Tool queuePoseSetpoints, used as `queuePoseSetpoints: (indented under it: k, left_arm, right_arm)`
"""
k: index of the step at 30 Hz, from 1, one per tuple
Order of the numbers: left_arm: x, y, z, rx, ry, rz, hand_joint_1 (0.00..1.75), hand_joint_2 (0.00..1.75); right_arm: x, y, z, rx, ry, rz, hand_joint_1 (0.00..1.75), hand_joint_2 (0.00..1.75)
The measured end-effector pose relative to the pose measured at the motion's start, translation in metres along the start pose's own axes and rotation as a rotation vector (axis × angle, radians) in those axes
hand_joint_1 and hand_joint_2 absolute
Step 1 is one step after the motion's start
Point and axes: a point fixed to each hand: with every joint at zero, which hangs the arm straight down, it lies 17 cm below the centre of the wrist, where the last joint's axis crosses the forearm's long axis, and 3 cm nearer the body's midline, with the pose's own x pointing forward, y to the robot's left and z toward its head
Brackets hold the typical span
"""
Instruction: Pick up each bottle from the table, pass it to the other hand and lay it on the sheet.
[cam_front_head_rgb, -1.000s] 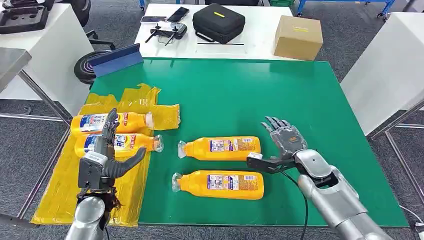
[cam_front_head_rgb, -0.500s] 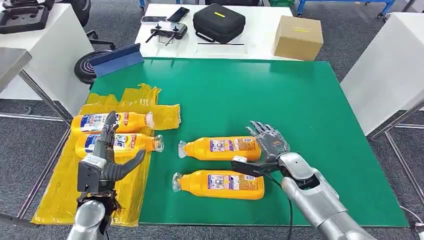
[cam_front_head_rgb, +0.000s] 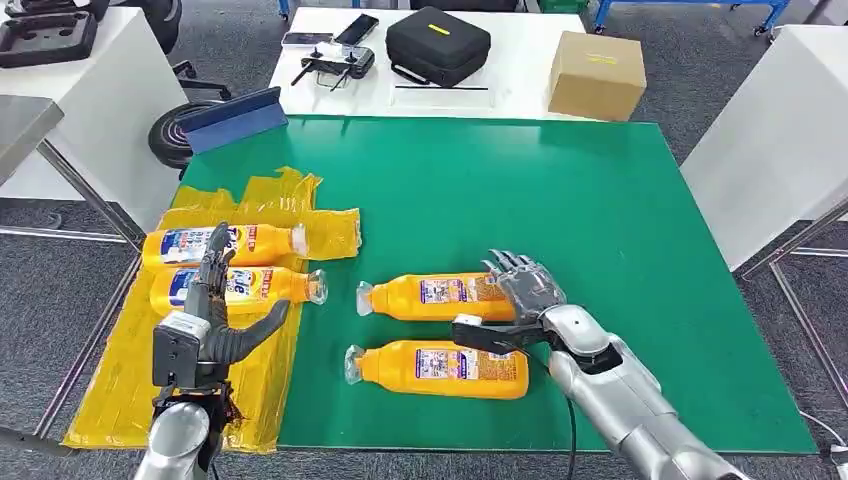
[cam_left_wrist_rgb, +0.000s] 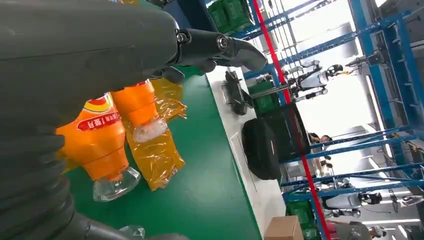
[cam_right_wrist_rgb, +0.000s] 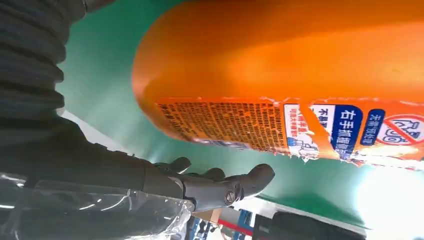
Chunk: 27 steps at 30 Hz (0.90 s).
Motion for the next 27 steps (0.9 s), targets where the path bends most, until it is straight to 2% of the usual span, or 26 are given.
queuePoseSetpoints:
  k: [14, 27]
  left_arm:
    - [0.000, 0.002, -0.001, 0.011, 0.000, 0.000, 0.00, 1.75]
    - [0.002, 0.003, -0.007, 0.019, -0.005, 0.013, 0.00, 1.75]
  right_arm:
    - [-0.003, 0.005, -0.018, 0.039, 0.028, -0.012, 0.00, 1.75]
    - [0.026, 0.005, -0.035, 0.051, -0.026, -0.034, 0.00, 1.75]
